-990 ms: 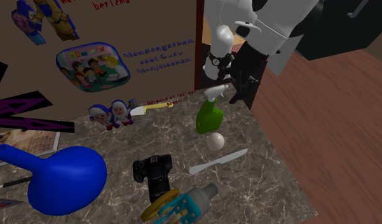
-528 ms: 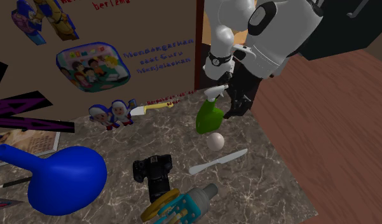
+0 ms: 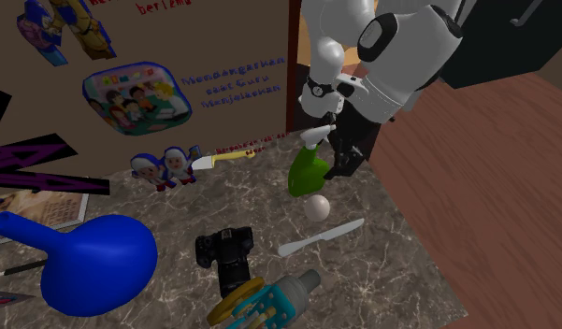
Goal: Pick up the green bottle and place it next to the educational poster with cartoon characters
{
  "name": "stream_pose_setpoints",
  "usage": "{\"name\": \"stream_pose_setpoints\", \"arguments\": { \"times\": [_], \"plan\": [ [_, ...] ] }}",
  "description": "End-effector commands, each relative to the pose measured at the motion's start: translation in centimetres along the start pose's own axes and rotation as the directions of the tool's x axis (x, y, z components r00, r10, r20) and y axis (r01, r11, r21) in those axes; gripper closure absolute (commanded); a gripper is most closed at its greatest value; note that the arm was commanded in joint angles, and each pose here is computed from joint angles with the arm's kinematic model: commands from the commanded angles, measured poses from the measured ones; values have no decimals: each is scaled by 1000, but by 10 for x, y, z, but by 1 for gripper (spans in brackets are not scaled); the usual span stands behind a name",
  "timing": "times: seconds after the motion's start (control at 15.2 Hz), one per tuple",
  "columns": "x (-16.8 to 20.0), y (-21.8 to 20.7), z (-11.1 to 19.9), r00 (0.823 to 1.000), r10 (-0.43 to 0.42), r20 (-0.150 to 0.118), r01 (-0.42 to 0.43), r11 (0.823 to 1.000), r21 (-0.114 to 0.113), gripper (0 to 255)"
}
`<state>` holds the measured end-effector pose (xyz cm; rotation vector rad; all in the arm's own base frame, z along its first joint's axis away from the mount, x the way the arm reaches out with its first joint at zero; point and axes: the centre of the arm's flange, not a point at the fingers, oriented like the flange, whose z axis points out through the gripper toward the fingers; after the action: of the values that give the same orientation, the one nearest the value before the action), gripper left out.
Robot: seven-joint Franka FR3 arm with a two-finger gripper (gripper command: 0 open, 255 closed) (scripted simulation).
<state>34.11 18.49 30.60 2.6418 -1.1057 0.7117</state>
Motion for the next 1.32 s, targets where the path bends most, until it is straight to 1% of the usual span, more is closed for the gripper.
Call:
{"name": "stream_pose_setpoints", "arguments": {
  "times": [0.0,0.07,0.13,0.73,1.25],
  "plan": [
    [0,0,0,1000,0,0,0,1000,0,0],
    [0,0,0,1000,0,0,0,1000,0,0],
    [0,0,0,1000,0,0,0,1000,0,255],
    [0,0,0,1000,0,0,0,1000,0,255],
    [21,0,-36,1000,0,0,0,1000,0,255]
  ]
}}
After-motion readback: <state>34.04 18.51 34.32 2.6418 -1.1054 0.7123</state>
